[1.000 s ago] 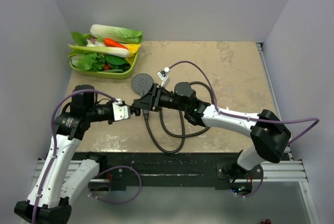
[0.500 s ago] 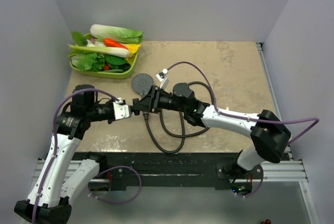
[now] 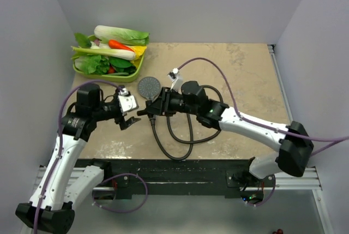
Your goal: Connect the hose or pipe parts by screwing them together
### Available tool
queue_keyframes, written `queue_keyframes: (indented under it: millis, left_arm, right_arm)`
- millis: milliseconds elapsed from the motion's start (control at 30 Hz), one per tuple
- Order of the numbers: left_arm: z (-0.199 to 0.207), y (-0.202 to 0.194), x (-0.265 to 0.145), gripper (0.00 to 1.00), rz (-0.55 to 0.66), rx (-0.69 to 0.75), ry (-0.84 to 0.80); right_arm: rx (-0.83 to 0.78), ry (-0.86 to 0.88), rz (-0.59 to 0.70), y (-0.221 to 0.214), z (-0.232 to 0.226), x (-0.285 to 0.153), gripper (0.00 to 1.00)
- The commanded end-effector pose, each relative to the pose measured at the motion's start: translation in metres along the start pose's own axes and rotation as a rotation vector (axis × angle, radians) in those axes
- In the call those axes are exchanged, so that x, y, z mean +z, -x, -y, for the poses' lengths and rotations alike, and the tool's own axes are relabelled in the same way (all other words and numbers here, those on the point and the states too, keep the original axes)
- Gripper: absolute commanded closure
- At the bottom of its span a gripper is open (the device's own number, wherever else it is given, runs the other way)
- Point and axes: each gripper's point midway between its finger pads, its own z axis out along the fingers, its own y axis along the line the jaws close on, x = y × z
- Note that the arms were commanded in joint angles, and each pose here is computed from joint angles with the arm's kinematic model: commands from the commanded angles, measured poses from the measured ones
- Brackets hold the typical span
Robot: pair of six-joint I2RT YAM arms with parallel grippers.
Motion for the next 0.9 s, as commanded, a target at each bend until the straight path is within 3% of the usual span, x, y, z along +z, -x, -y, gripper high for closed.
queue_keyframes:
  millis: [0, 67, 133, 333, 467, 633, 867]
  left_arm:
    - [-0.022, -0.008, 0.019, 0.11, -0.060, -0.307, 0.040]
    - [-0.021, -0.012, 0.029, 0.17, -0.096, -0.419, 0.009]
    - [-0.017, -0.019, 0.046, 0.18, -0.152, -0.498, -0.025]
    - [-0.002, -0.020, 0.112, 0.19, -0.273, -0.589, -0.081]
    - [0.012, -0.046, 0.161, 0.24, -0.404, -0.633, -0.154]
    - [0.012, -0.080, 0.190, 0.26, -0.562, -0.675, -0.138]
    - [0.016, -0.114, 0.209, 0.28, -0.665, -0.726, -0.119]
  right_arm:
    - [-0.181, -0.239, 0.220, 0.078, -0.001, -0.079, 1.00]
    - [-0.168, -0.312, 0.257, 0.089, 0.012, -0.109, 1.00]
    - [-0.166, -0.373, 0.375, 0.114, 0.017, -0.152, 1.00]
    - [-0.137, -0.543, 0.476, 0.114, 0.033, -0.218, 1.00]
    - [-0.066, -0.577, 0.473, 0.089, 0.053, -0.233, 1.00]
    - [-0.032, -0.610, 0.450, 0.064, 0.080, -0.237, 1.00]
    - [-0.025, -0.592, 0.337, 0.044, 0.121, -0.183, 1.00]
